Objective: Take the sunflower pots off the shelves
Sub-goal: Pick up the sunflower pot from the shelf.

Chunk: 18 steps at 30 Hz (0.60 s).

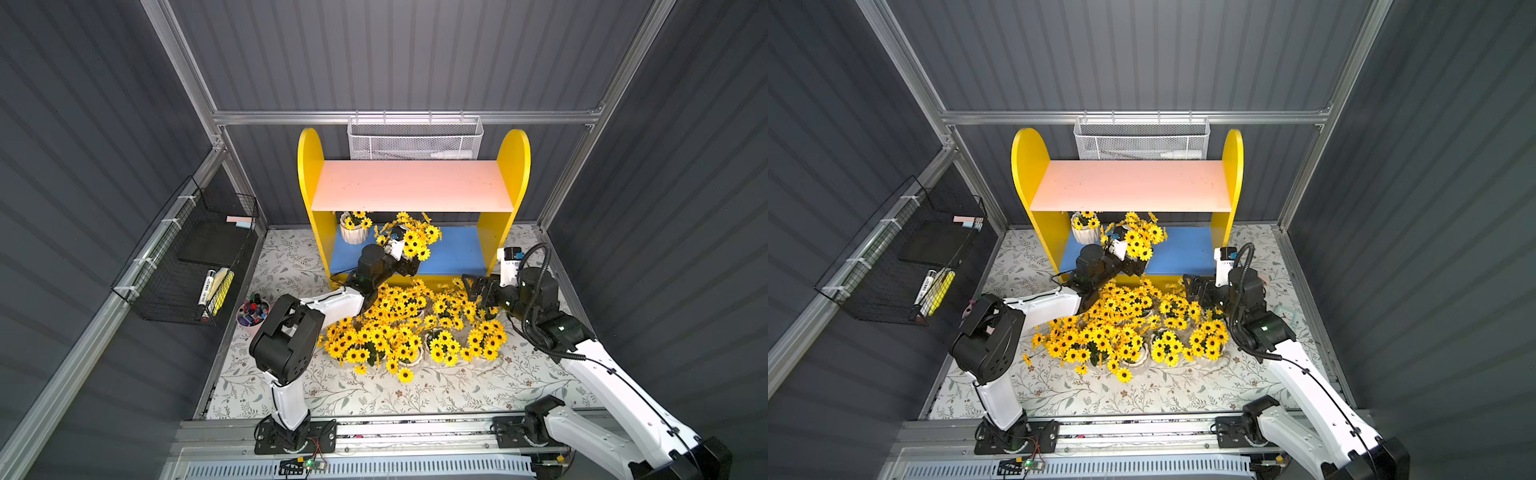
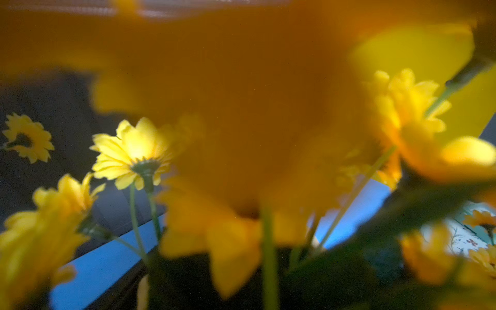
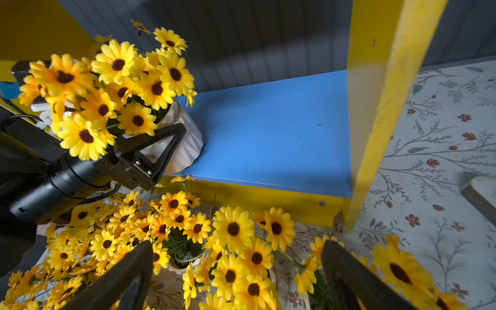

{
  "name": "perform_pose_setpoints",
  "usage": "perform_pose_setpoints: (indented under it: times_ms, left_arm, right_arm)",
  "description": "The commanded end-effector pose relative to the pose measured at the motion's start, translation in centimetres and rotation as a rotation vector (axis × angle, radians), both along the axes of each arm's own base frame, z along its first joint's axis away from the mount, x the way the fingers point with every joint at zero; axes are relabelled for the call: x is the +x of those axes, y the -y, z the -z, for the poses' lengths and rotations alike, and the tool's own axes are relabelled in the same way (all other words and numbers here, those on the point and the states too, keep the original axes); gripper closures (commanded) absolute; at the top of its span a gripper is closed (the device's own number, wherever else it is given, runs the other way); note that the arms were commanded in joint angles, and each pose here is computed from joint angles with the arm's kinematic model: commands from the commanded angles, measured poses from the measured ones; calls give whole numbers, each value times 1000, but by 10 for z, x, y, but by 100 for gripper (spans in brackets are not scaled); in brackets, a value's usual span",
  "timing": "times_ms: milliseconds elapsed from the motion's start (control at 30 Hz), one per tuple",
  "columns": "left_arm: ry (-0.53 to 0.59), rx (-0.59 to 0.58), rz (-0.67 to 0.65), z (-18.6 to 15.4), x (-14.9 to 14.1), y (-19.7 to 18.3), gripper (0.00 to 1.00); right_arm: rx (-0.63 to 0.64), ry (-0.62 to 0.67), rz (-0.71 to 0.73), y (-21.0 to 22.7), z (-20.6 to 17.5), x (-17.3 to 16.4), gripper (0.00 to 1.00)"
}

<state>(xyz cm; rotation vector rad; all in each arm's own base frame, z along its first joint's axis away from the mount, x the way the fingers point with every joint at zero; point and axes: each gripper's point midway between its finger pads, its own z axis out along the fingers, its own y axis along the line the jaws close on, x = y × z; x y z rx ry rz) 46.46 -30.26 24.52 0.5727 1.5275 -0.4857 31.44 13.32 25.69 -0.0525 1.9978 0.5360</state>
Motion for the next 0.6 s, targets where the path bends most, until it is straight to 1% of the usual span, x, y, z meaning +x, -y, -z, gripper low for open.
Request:
perform_pose_setpoints:
  times_ms: [0,200,333,500,567]
  left_arm:
    - [142,-54,20,-61,-15,-2,100]
    - [150,-46,9,-73,-25,-7,100]
    - [158,-39,-1,-81,-40,-13,100]
    - [156,-44,0,-93,-60,-21,100]
    - [159,-33,20,-97,-72,-17,100]
  right_arm:
    - [-4,-18,25,6,5,-2,1]
    - [7,-15,23,6,2,-5,1]
    - [11,-15,16,4,1,-4,1]
    - [-8,-9,41,10,-6,-3,1]
    - [-12,-9,48,12,-11,-3,1]
